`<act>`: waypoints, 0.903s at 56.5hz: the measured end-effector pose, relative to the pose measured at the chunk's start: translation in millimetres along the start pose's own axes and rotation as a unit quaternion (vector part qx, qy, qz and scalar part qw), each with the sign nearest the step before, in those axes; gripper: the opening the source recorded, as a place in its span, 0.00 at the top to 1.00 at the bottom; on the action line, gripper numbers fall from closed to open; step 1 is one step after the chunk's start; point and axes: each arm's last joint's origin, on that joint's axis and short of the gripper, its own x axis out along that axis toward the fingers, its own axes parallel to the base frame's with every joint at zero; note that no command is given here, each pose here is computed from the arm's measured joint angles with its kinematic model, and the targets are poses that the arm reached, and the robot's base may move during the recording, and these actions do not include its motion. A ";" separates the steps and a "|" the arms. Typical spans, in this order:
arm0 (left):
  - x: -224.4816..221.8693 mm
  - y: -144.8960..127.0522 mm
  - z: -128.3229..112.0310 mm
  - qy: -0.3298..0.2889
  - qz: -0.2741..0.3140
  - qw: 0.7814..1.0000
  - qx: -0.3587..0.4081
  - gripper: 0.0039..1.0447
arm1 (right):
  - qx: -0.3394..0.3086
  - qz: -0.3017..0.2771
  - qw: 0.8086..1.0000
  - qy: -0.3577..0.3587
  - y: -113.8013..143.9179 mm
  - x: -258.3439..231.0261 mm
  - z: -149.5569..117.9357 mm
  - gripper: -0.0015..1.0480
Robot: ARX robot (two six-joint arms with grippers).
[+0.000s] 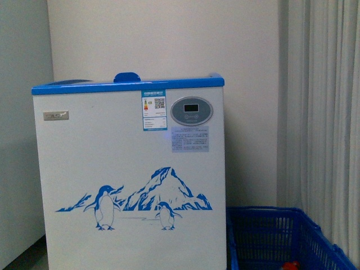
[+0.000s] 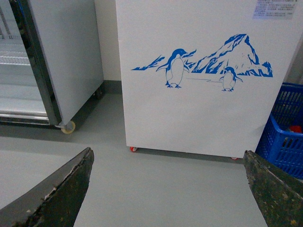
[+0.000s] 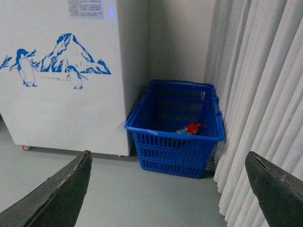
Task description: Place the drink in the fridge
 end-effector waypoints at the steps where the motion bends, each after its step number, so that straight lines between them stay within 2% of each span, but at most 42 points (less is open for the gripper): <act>1: 0.0 0.0 0.0 0.000 0.000 1.000 0.000 0.08 | 0.000 0.000 1.000 0.000 0.0 0.0 0.0 0.07; 51: 0.0 0.0 0.0 0.000 0.000 1.000 0.000 0.08 | 0.001 -0.001 1.000 0.000 0.0 0.0 0.1 0.07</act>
